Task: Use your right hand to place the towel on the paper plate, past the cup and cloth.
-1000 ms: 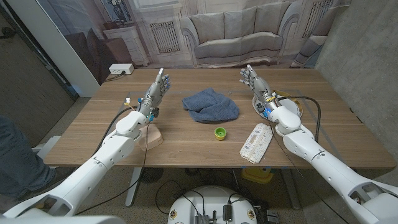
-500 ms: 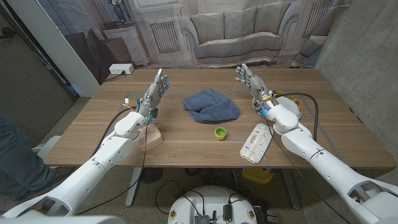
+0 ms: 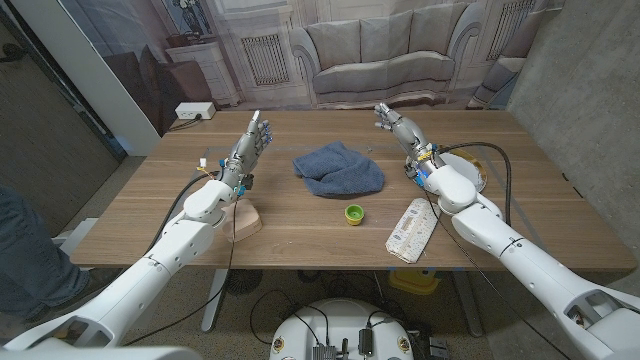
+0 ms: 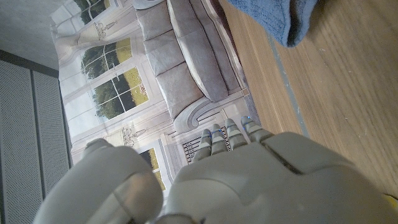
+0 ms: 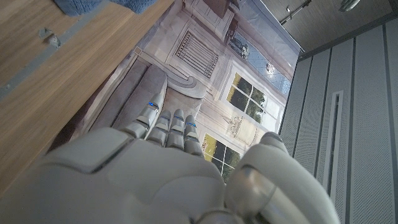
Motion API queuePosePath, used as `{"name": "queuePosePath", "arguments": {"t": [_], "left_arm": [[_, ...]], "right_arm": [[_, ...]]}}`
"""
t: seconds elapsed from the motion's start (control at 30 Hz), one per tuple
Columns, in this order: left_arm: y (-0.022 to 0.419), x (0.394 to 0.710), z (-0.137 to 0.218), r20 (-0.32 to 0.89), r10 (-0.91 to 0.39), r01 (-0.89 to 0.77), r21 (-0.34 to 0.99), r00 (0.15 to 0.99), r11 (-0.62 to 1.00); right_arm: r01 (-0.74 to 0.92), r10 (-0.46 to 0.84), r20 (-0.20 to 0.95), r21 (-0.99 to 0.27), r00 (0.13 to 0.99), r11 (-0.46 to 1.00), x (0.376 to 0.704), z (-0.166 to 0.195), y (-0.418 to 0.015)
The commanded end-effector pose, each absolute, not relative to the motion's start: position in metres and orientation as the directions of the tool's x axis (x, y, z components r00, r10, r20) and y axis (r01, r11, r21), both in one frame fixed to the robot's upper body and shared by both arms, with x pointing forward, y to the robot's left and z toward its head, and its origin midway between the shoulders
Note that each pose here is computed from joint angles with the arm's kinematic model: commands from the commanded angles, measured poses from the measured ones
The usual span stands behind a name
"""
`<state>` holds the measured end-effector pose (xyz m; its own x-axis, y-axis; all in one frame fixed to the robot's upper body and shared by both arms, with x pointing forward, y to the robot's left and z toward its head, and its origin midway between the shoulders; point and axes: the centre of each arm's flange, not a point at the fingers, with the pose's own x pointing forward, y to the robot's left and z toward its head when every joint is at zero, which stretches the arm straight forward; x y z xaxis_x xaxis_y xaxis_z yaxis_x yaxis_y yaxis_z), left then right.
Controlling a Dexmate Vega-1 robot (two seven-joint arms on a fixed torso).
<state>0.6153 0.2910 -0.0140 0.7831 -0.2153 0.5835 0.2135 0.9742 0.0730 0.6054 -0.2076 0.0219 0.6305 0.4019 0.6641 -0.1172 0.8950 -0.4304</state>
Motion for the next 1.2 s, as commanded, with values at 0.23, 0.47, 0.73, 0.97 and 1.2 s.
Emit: {"name": "queuePosePath", "arguments": {"t": [0.23, 0.47, 0.73, 0.97, 1.2], "left_arm": [[0.289, 0.614, -0.016, 0.577, -0.216, 0.21, 0.079, 0.788, 0.975], [0.289, 0.612, -0.016, 0.572, -0.217, 0.206, 0.086, 0.791, 0.975], [0.292, 0.61, -0.014, 0.583, -0.212, 0.201, 0.084, 0.785, 0.976], [0.291, 0.611, -0.013, 0.589, -0.211, 0.201, 0.082, 0.78, 0.976], [0.289, 0.612, -0.014, 0.59, -0.212, 0.203, 0.081, 0.779, 0.976]], "right_arm": [[-0.029, 0.427, 0.67, -0.519, 0.607, 0.854, 0.596, 0.028, -0.196], [-0.003, 0.44, 0.673, -0.545, 0.595, 0.838, 0.595, 0.029, -0.189], [0.079, 0.443, 0.683, -0.589, 0.581, 0.804, 0.588, 0.033, -0.179], [0.167, 0.447, 0.692, -0.628, 0.567, 0.76, 0.581, 0.035, -0.173], [0.201, 0.451, 0.696, -0.641, 0.559, 0.74, 0.579, 0.036, -0.171]]}}
